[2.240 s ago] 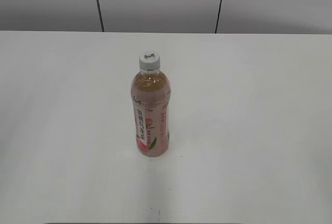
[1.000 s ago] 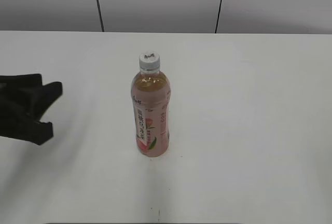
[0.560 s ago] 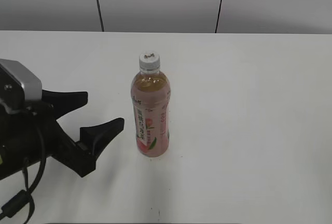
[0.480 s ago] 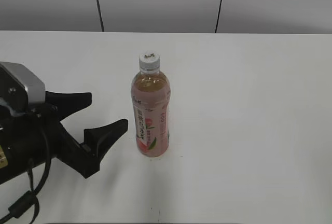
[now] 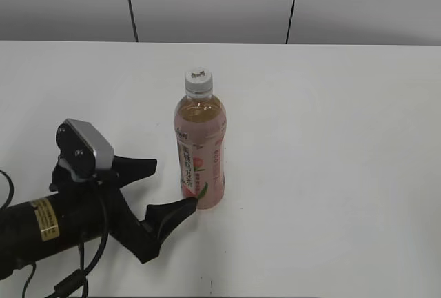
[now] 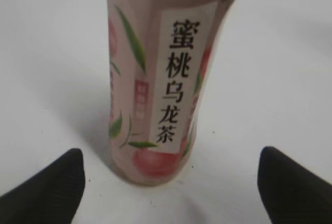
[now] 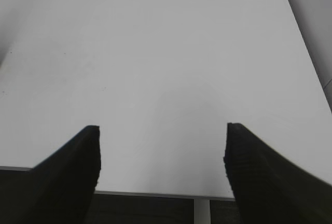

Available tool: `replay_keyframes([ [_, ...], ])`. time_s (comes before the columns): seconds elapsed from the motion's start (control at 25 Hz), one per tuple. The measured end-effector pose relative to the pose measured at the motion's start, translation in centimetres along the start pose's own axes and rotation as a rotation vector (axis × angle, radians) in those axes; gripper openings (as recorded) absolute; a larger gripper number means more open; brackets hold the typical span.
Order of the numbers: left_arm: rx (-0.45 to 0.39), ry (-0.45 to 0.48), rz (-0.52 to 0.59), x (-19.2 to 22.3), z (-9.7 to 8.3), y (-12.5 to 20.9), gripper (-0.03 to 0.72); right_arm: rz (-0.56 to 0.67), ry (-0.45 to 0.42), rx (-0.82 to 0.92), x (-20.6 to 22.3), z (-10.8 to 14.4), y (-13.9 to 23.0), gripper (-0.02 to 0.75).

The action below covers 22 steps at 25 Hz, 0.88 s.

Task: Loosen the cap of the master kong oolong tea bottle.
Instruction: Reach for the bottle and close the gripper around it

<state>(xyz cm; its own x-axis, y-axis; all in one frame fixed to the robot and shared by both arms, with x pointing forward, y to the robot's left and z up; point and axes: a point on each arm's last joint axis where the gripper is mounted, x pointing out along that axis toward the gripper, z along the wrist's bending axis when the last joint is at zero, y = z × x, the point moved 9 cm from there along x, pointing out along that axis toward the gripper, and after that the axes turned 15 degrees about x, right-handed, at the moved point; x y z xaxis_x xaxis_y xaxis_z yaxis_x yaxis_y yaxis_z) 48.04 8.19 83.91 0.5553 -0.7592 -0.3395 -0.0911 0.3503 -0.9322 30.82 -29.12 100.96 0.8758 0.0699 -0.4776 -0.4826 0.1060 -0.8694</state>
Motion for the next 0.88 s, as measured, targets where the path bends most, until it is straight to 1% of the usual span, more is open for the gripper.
replay_keyframes([
  [0.44, 0.06, -0.023, -0.139, 2.9, 2.1, -4.0, 0.594, 0.0, 0.0, 0.0, 0.0, 0.0, 0.0, 0.564],
  [0.6, 0.076, 0.007, -0.147, 4.3, 2.0, -3.8, 0.59, 0.0, 0.0, 0.0, 0.0, 0.0, 0.0, 0.564],
  [0.72, 0.079, 0.006, -0.151, 5.0, 2.3, -3.8, 0.587, 0.0, 0.0, 0.0, 0.0, 0.0, 0.0, 0.564],
  [0.8, 0.08, -0.001, -0.157, 5.2, 2.5, -3.9, 0.573, 0.0, 0.0, 0.0, 0.0, 0.0, 0.0, 0.564],
  [0.84, 0.08, -0.002, -0.159, 5.3, 2.6, -4.0, 0.552, 0.0, 0.0, 0.0, 0.0, 0.0, 0.0, 0.564],
  [0.88, 0.081, -0.003, -0.161, 5.3, 2.6, -4.1, 0.515, 0.0, 0.0, 0.0, 0.0, 0.0, 0.0, 0.564],
])
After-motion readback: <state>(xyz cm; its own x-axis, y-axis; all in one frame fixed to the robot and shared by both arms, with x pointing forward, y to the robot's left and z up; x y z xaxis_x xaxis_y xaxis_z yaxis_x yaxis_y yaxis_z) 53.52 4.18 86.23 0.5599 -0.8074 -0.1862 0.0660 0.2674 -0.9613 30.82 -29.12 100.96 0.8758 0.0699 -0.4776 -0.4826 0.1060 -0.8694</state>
